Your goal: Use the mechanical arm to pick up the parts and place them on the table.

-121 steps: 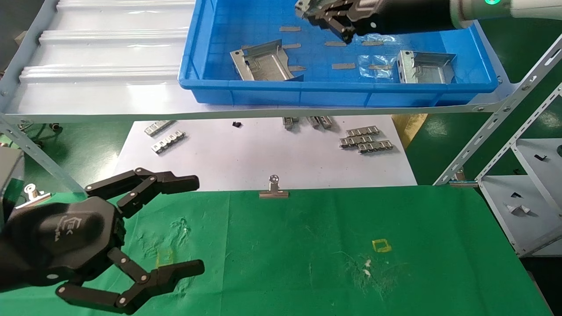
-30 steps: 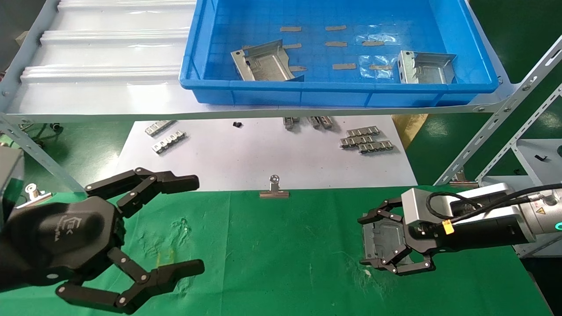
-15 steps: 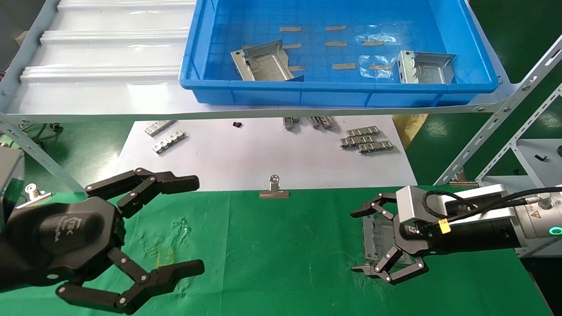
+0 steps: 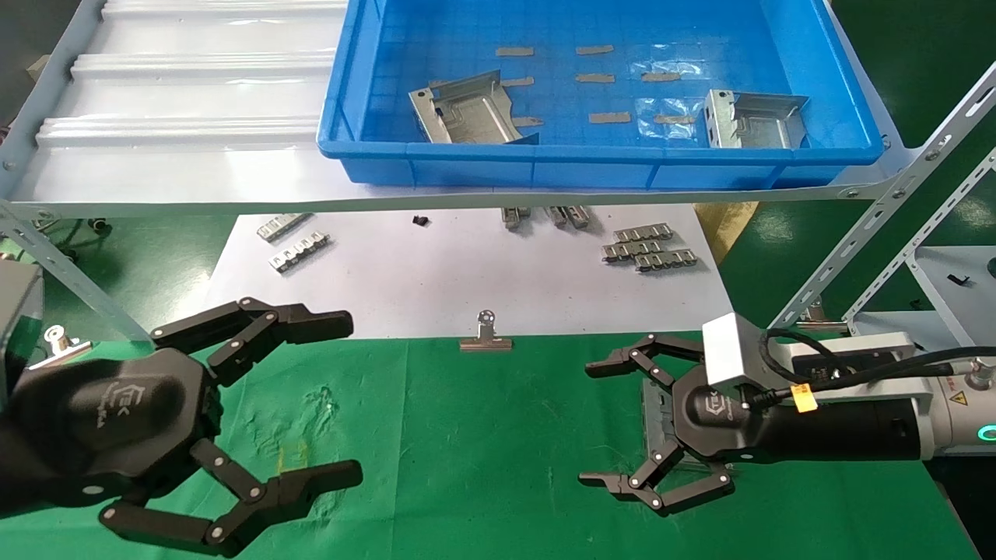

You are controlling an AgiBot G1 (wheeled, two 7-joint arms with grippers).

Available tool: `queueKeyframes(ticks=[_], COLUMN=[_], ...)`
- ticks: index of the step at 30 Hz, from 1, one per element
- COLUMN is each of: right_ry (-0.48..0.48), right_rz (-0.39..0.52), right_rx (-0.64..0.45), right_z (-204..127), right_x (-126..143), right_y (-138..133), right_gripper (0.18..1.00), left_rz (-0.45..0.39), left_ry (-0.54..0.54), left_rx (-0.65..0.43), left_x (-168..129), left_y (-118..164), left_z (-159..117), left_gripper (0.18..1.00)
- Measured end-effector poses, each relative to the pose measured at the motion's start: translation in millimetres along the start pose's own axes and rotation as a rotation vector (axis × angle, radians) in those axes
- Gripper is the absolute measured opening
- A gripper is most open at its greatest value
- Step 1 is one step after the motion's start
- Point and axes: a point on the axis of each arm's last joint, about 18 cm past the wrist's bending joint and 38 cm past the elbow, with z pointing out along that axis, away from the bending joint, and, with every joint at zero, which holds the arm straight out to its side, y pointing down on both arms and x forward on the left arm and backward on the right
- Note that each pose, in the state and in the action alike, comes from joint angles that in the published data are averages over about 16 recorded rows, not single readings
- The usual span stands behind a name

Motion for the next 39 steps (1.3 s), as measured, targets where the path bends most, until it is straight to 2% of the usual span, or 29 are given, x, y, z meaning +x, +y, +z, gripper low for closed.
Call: queueKeyframes(ticks=[22, 39], right_ry=[0.010, 0.002], right_rz=[0.069, 0.089], right_rx=[0.242, 0.361], right_z=[-17.4, -40.8], right_x=[-37.0, -68.0], right_y=[-41.6, -71.4], right_gripper=[1.000, 1.000], left_rz=[0.000, 0.000], left_ry=[0.000, 0.000], left_rx=[0.000, 0.000], left_x=[0.0, 0.0], left_y=[0.0, 0.0], left_z=[0.0, 0.0], left_gripper=[1.001, 1.001])
